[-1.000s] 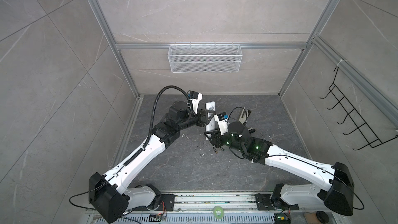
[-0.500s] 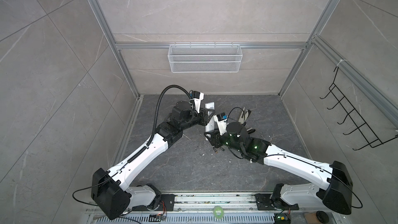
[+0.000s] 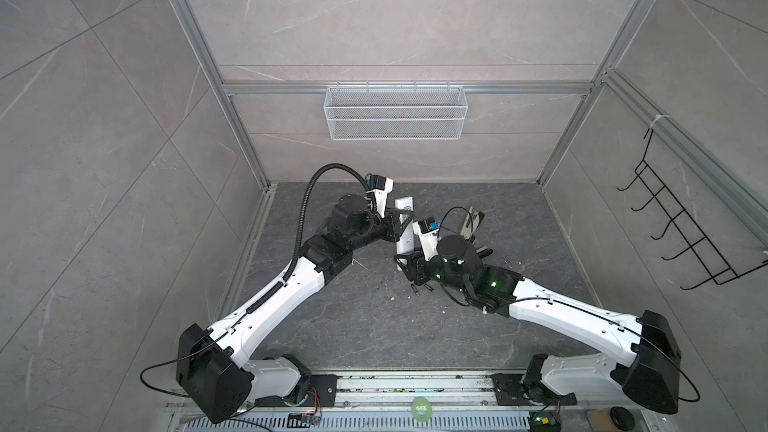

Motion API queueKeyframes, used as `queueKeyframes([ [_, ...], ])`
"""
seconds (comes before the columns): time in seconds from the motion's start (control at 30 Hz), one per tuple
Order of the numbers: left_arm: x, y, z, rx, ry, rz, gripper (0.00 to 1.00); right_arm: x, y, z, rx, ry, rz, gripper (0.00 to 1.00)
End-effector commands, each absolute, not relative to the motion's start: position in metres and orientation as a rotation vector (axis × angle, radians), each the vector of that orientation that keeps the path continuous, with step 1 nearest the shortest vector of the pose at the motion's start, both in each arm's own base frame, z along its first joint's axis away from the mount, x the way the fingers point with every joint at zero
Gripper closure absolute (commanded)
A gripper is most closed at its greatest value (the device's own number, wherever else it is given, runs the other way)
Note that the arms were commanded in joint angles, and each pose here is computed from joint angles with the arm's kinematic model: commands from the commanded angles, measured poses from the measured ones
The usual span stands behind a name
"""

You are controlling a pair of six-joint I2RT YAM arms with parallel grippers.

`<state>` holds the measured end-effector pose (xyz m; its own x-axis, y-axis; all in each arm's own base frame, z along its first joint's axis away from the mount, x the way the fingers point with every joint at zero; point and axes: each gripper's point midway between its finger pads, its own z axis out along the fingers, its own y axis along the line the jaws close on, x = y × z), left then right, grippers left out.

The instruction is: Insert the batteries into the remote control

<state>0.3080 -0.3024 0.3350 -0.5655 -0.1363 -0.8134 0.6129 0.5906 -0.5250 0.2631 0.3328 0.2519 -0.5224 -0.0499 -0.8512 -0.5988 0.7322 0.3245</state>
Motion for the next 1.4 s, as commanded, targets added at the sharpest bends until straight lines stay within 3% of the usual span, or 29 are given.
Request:
queueKeyframes([
  [0.0,0.301,-0.303,0.361,0.378,1.874,-1.123,1.0,0.251,0.334,0.288,-0.59,1.91,0.783,0.27],
  [0.1,0.298,-0.296,0.365,0.376,1.884,-1.133,1.0,0.243,0.321,0.294,-0.672,1.881,0.72,0.09],
  [0.23,0.294,-0.282,0.367,0.367,1.913,-1.154,1.0,0.223,0.31,0.309,-0.828,1.8,0.686,0.01],
  [0.6,0.27,-0.27,0.356,0.456,2.018,-1.336,1.0,0.165,0.308,0.344,-1.326,1.526,0.676,0.0],
  [1.0,0.247,-0.263,0.357,0.538,2.02,-1.384,1.0,0.171,0.338,0.339,-1.549,1.507,0.605,0.01],
  [1.37,0.244,-0.267,0.362,0.554,2.005,-1.435,1.0,0.17,0.355,0.327,-1.62,1.499,0.56,0.08],
])
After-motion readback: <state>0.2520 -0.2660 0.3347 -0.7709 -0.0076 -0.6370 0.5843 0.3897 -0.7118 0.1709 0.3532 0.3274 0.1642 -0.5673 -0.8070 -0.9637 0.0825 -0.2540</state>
